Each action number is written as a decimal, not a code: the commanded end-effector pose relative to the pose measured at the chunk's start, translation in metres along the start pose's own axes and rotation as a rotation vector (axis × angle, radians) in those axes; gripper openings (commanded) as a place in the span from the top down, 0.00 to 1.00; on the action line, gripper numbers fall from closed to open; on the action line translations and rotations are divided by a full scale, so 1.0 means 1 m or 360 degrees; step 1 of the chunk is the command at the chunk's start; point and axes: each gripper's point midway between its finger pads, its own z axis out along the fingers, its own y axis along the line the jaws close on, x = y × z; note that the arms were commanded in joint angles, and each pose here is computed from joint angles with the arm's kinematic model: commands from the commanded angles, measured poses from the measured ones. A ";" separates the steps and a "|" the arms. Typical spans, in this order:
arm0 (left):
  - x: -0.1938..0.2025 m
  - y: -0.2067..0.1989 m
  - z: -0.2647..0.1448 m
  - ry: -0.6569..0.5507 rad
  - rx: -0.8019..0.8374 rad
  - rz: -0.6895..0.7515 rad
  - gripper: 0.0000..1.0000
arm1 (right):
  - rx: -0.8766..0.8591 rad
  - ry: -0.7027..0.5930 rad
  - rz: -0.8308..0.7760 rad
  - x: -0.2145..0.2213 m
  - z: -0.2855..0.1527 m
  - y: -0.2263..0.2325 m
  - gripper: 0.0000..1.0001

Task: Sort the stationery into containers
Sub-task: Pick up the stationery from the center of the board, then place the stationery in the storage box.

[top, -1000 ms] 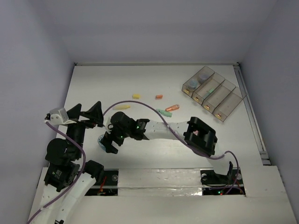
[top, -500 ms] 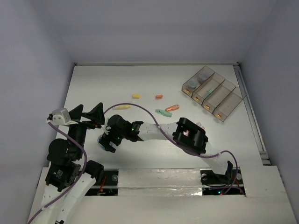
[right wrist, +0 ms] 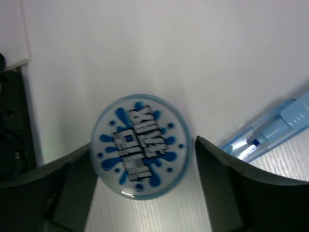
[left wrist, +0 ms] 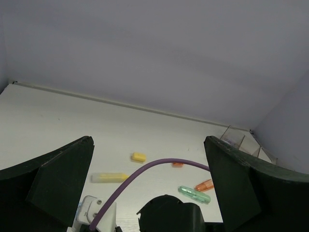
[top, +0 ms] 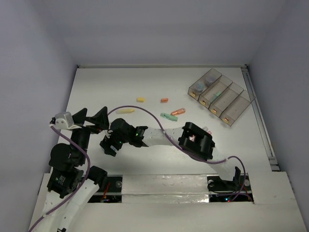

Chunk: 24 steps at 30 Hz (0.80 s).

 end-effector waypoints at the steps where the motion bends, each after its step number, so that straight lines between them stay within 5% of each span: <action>1: -0.005 -0.007 0.005 -0.0036 0.0042 -0.0015 0.01 | -0.0042 -0.0226 -0.0027 -0.042 -0.001 0.017 0.23; 6: -0.005 -0.006 0.006 -0.0035 0.0039 -0.0011 0.01 | -0.0049 -0.0300 0.0001 -0.056 -0.014 0.021 0.54; 14: -0.005 -0.007 0.005 -0.0035 0.0047 -0.0016 0.01 | 0.0127 -0.0737 0.0053 -0.136 -0.104 0.018 0.66; 19: -0.006 -0.008 0.003 -0.0042 0.0065 -0.0019 0.01 | 0.0501 -0.1012 0.0203 -0.156 -0.192 -0.059 0.70; 24: -0.003 -0.014 0.002 -0.0022 0.0112 -0.0024 0.01 | 0.1075 -0.1109 0.0477 -0.114 -0.305 -0.170 0.73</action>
